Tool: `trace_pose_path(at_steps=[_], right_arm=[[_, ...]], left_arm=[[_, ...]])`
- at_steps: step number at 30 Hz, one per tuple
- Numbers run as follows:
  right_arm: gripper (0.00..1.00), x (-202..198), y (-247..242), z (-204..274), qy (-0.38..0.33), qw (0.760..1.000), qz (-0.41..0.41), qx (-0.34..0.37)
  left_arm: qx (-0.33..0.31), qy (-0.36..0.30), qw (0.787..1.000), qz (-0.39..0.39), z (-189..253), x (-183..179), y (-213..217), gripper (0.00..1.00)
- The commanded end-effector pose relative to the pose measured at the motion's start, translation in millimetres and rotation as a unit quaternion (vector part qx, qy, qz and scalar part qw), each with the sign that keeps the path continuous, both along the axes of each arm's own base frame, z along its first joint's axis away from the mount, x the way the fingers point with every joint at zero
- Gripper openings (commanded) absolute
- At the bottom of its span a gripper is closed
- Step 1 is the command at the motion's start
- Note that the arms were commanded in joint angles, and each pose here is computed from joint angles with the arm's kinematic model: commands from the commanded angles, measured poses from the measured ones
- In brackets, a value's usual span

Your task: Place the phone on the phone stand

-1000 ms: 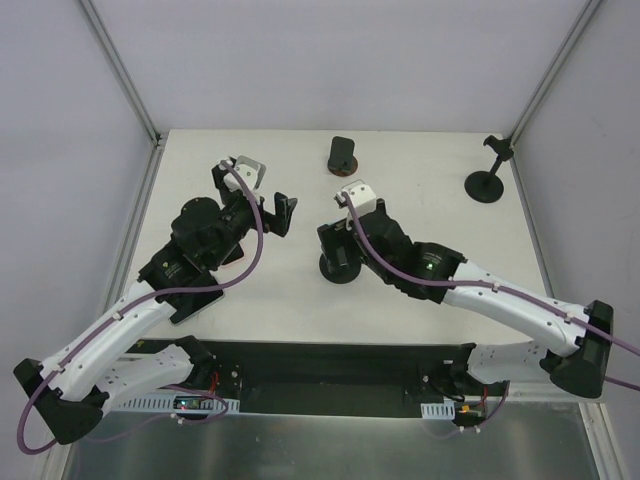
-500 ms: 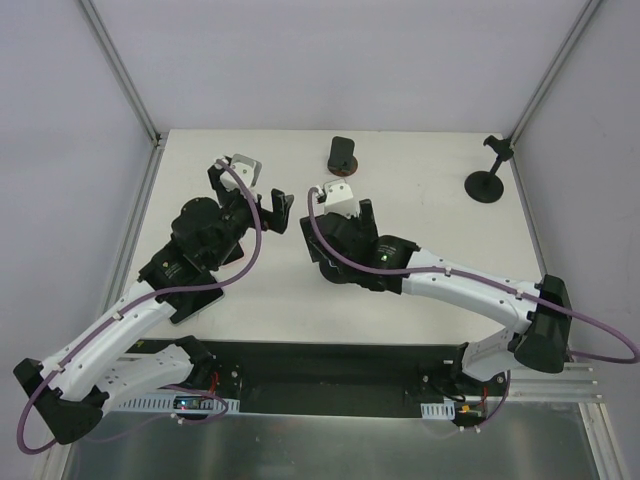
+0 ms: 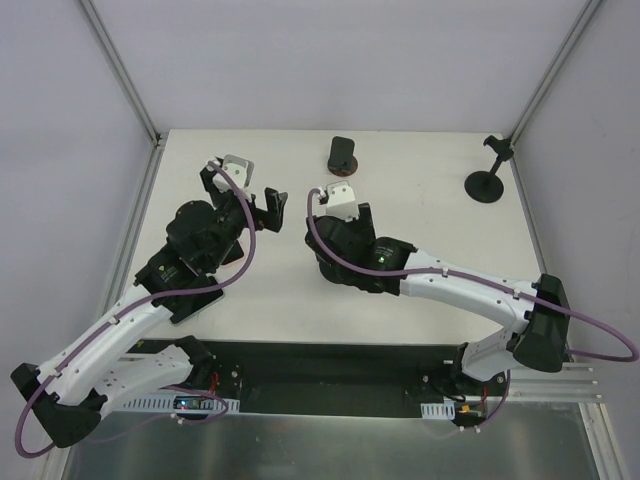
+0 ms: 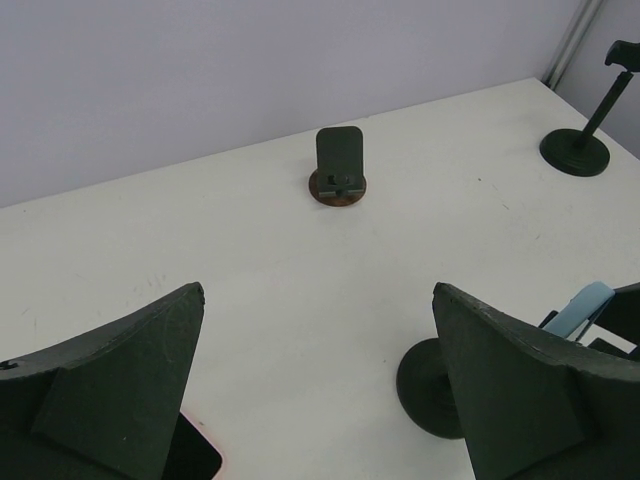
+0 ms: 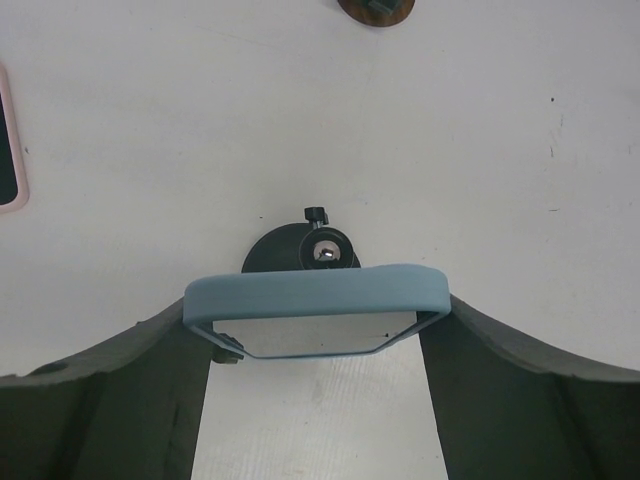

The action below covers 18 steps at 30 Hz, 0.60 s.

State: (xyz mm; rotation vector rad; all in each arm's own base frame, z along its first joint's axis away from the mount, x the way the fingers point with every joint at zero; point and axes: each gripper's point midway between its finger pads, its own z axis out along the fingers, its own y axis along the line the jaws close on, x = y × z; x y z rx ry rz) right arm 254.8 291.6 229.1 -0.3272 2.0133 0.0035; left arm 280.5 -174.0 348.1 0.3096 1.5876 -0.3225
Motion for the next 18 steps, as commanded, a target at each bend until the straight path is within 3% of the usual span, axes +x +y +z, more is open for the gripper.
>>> trace_pose_path(at_steps=[1,6,7,10,15,18], right_arm=[[0.64,4.3,-2.4,15.7,-0.032,0.999,-0.004,0.009],[0.57,2.7,12.7,17.6,-0.044,0.996,0.076,0.002],[0.7,2.4,13.1,17.5,-0.041,0.995,0.086,0.001],[0.99,-7.7,12.6,20.7,-0.031,0.991,0.134,-0.005],[0.97,-41.0,-12.6,41.4,-0.021,0.979,0.198,0.034],[0.97,-60.6,-45.9,53.0,-0.032,0.975,0.209,0.064]], left_arm=[[-0.022,-0.018,0.999,0.026,11.3,3.3,10.2,0.95],[-0.023,-0.017,1.0,-0.008,12.0,0.6,-2.3,0.95],[-0.022,-0.017,0.999,-0.025,13.6,-1.7,-8.4,0.96],[-0.031,0.004,0.997,-0.07,16.4,-6.7,-26.4,0.98],[-0.007,0.094,0.986,-0.141,10.6,-14.5,-56.3,0.99],[-0.007,0.16,0.96,-0.229,-2.3,-34.8,-77.2,0.99]])
